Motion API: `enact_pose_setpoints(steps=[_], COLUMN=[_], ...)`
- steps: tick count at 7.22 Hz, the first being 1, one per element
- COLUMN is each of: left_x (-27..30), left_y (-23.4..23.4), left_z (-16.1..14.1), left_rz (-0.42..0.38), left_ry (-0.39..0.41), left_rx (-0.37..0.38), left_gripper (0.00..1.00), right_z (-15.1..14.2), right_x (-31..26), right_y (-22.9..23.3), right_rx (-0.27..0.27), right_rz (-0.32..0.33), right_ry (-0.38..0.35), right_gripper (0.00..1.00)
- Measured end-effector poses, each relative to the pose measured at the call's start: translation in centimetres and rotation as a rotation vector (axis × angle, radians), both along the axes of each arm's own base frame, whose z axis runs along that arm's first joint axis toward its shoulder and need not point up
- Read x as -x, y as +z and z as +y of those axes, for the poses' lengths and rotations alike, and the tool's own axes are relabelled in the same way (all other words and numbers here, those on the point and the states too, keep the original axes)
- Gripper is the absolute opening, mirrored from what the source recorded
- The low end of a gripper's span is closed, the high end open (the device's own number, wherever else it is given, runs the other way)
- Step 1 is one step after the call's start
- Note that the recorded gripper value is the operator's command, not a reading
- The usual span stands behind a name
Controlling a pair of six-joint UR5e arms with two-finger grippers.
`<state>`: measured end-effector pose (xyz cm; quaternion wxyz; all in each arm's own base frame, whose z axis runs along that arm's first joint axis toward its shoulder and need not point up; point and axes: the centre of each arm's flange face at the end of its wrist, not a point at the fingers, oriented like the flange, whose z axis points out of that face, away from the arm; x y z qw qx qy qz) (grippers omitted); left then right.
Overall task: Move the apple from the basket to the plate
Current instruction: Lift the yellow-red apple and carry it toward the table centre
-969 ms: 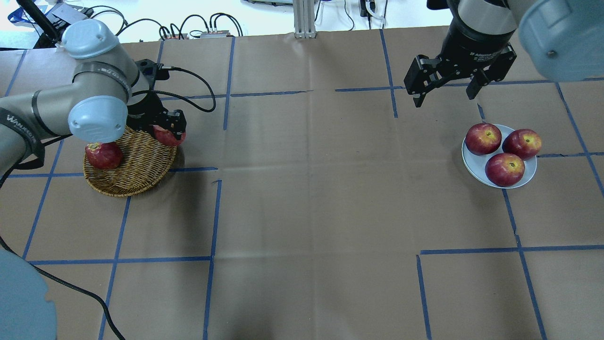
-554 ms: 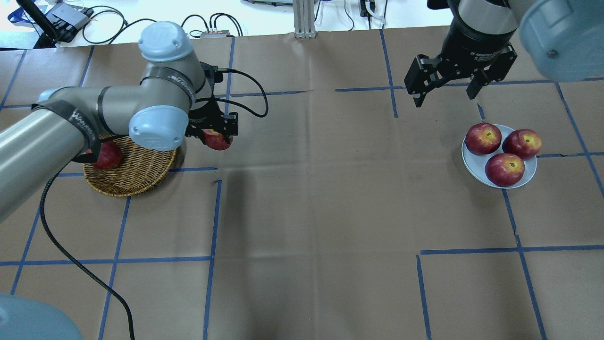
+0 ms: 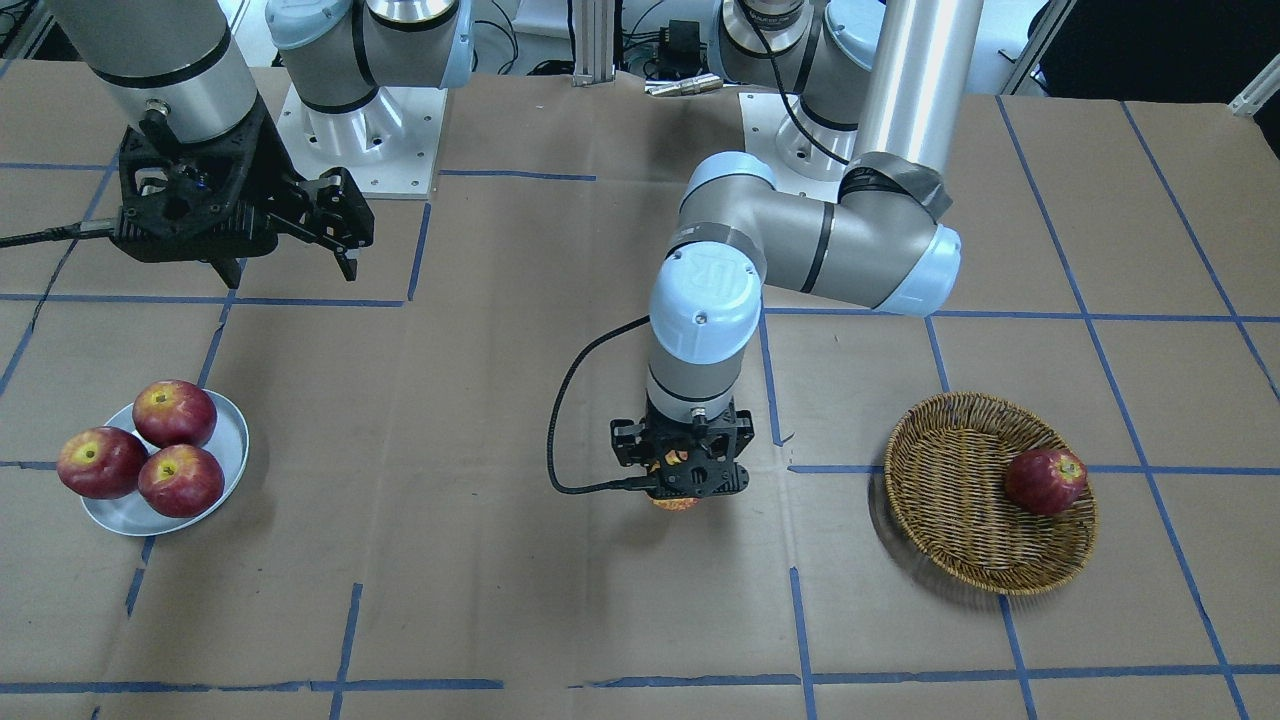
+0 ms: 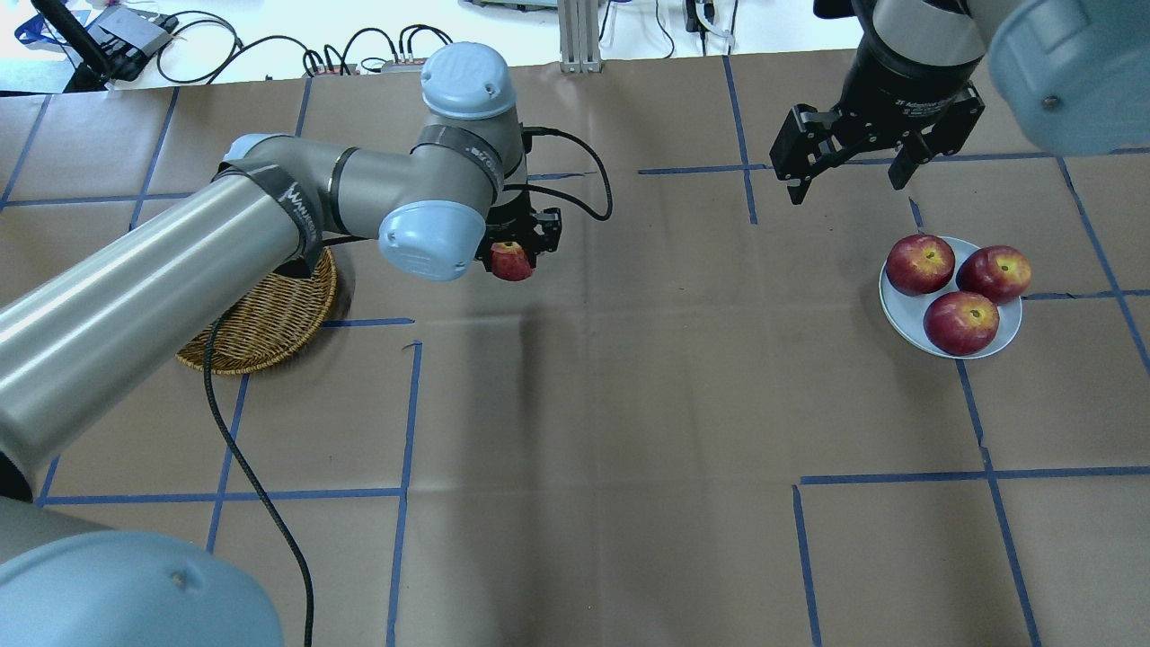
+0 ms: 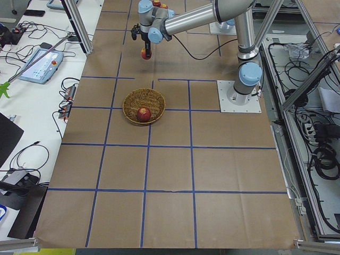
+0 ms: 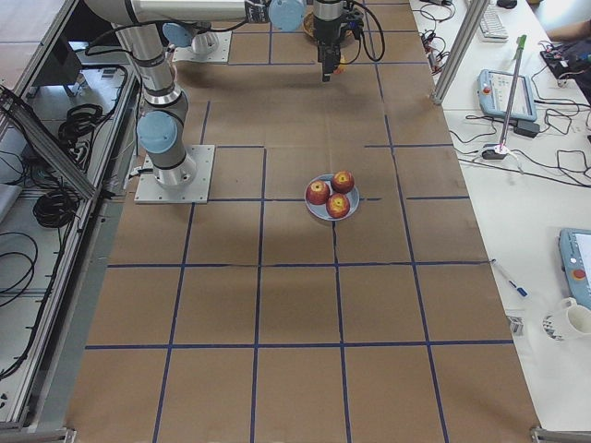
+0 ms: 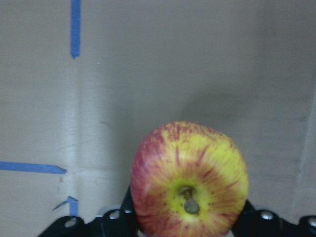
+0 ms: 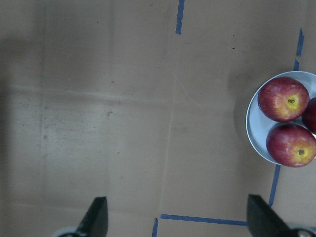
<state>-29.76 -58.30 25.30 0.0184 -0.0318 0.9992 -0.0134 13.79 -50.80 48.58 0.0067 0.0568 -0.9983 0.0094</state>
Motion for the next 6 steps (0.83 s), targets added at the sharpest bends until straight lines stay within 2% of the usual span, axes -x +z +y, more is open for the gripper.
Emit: enact_pose_setpoints(steps=[6], left_x=[7.0], left_y=[-3.9], left_z=[2.0], left_rz=[-0.008], left_ry=[0.021], left_rx=[-0.043], left_gripper=[0.45], right_z=[-0.1], right_x=[-0.1], right_y=[-0.8], right_rx=[-0.021], right_rz=[-0.011], right_ry=[0.001], right_gripper=[1.0])
